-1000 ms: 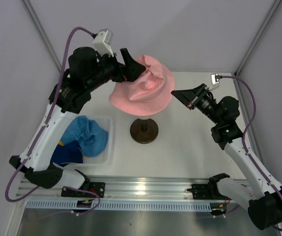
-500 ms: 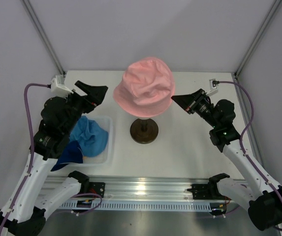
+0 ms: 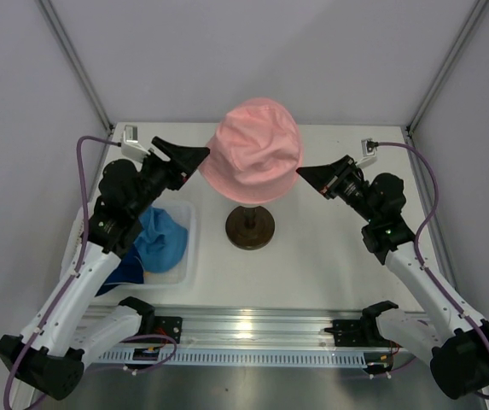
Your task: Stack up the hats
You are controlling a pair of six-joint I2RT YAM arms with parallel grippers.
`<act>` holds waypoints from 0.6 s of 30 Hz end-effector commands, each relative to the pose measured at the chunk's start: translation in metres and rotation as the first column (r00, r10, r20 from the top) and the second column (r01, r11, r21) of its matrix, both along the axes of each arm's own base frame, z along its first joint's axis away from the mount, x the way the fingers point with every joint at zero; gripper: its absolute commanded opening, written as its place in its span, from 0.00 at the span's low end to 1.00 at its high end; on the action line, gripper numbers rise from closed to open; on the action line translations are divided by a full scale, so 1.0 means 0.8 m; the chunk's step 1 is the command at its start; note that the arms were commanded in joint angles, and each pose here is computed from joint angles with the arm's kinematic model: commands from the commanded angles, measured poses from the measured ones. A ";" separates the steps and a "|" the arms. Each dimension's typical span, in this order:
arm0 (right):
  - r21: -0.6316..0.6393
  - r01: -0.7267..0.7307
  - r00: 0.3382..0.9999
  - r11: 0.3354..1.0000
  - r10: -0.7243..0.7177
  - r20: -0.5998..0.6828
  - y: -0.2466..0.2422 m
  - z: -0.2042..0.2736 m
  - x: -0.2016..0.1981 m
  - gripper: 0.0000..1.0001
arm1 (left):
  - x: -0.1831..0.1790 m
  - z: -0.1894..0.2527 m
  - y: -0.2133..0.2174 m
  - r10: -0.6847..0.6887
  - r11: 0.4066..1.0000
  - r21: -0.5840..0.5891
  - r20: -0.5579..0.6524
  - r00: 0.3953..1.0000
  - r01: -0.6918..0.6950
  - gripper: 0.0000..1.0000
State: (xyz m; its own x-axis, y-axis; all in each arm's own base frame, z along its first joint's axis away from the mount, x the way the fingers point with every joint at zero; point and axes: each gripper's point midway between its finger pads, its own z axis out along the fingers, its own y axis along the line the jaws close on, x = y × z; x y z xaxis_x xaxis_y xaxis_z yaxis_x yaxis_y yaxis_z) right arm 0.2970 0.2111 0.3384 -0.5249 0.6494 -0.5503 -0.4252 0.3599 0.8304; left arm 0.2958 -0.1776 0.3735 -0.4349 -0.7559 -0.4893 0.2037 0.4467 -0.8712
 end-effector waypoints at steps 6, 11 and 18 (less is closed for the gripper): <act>0.012 0.012 0.999 1.000 -0.012 0.038 0.002 0.017 0.009 0.00 | -0.002 0.030 -0.022 -0.093 0.988 -0.118 0.080 0.992 0.102 0.44; 0.014 0.013 0.999 1.000 -0.014 0.038 0.002 0.020 0.012 0.00 | 0.000 0.020 -0.012 -0.043 0.992 -0.120 0.044 0.998 0.048 0.01; -0.040 0.085 0.996 0.996 -0.085 0.025 -0.010 0.024 0.023 0.00 | 0.020 -0.035 0.052 0.269 0.961 -0.040 -0.087 0.959 -0.273 0.01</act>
State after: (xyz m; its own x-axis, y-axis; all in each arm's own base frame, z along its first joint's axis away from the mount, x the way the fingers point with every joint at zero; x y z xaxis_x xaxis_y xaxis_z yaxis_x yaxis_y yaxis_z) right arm 0.3078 0.2115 0.3333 -0.5301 0.6471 -0.5480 -0.3892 0.3885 0.8352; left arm 0.3030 -0.1722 0.3718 -0.3920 -0.8224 -0.4122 0.1632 0.3788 -0.9110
